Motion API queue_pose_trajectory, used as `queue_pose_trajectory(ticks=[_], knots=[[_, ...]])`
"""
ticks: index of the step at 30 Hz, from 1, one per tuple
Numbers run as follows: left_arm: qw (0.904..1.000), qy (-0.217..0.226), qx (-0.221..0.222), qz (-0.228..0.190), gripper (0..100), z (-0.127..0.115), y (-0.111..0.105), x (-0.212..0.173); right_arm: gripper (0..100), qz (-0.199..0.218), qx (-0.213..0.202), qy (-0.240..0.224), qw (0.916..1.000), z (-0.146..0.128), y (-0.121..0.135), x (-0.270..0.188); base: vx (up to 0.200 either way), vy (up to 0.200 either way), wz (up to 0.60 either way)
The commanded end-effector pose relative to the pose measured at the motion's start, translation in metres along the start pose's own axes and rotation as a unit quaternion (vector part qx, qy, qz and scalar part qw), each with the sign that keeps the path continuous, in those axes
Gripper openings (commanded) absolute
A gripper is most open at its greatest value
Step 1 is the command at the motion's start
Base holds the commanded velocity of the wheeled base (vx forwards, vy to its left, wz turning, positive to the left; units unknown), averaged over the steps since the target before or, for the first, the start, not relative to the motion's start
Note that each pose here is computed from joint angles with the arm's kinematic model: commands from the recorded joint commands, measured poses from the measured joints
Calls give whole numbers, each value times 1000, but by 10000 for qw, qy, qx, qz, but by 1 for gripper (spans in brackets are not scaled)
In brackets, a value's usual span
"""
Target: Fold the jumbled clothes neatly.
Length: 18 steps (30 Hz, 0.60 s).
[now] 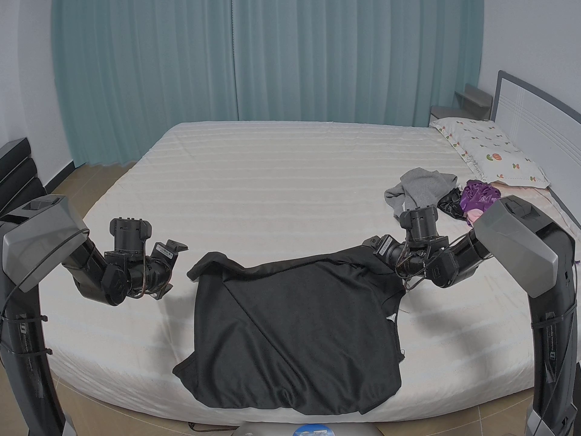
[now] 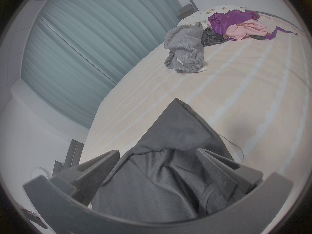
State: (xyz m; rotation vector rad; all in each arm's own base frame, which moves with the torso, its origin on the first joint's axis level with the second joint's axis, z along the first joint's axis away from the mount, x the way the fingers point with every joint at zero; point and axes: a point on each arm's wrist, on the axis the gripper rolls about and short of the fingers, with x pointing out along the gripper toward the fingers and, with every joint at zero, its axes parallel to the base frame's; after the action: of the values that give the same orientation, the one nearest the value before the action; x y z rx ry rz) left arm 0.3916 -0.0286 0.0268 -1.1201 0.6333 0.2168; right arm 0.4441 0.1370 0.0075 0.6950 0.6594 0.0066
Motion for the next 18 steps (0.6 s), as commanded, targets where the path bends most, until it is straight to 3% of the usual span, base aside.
queue_pose_trajectory(ticks=[1, 18], knots=[[9999, 38, -20, 108, 100, -3, 7, 3, 100, -34, -36, 15, 10000, -1, 1, 10, 0, 0, 0], [9996, 107, -20, 262, 100, -7, 15, -2, 100, -486, -1209, 164, 9913, -23, -19, 43, 0, 0, 0]])
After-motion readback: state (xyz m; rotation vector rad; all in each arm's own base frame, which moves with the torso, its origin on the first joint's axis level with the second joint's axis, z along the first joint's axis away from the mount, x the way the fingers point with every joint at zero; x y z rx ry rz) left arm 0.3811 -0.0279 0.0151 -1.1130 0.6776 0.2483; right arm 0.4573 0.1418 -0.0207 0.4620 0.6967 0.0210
